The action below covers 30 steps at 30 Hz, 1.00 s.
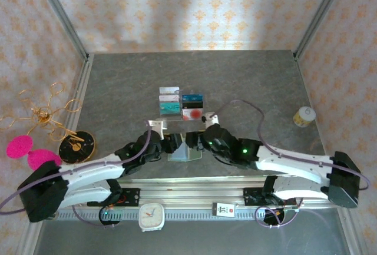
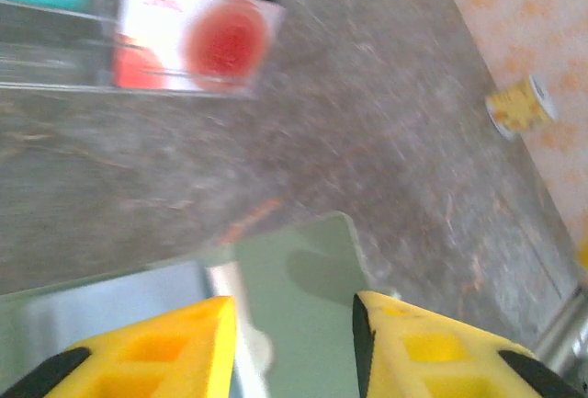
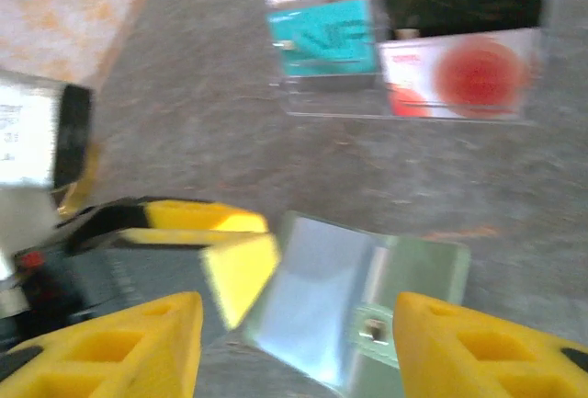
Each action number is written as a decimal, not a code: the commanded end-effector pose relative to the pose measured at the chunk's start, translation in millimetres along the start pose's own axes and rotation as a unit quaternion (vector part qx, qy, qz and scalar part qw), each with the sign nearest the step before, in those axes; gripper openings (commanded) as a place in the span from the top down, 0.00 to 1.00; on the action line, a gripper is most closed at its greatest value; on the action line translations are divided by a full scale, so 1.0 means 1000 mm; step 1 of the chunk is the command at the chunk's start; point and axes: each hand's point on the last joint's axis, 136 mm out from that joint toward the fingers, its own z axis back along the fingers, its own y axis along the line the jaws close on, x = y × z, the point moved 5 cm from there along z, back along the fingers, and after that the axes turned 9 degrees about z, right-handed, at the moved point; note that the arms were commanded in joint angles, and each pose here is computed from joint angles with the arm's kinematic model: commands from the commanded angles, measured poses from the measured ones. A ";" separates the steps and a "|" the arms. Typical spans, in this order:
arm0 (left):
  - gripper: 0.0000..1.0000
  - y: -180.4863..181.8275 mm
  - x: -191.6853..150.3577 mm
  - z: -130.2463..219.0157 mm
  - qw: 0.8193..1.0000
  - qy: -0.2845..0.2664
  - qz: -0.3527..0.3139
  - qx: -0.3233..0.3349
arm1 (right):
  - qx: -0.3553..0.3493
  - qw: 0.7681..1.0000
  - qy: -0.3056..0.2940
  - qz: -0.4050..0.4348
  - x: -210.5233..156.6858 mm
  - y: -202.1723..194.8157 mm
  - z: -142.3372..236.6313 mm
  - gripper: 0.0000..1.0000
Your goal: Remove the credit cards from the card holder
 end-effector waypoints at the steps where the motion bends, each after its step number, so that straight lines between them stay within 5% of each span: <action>1: 0.45 0.020 0.005 0.015 0.998 -0.033 0.000 0.046 | -0.015 0.998 0.043 0.032 -0.018 0.011 -0.029 0.41; 6: 0.35 0.039 0.003 0.031 0.996 -0.058 0.024 0.061 | -0.116 0.991 0.071 0.016 -0.036 -0.007 -0.067 0.34; 13: 0.33 0.051 -0.002 0.039 0.995 -0.061 0.031 0.067 | -0.187 0.975 0.117 0.027 -0.067 -0.028 -0.090 0.29; 19: 0.31 0.053 -0.002 0.040 0.995 -0.065 0.030 0.066 | -0.160 0.978 0.130 0.027 -0.084 -0.029 -0.096 0.26; 22: 0.31 0.054 -0.004 0.038 0.995 -0.061 0.028 0.068 | -0.136 0.981 0.132 0.030 -0.086 -0.024 -0.098 0.07; 30: 0.31 0.054 -0.007 0.034 0.996 -0.050 0.026 0.070 | -0.154 0.972 0.168 0.050 -0.107 -0.034 -0.109 0.06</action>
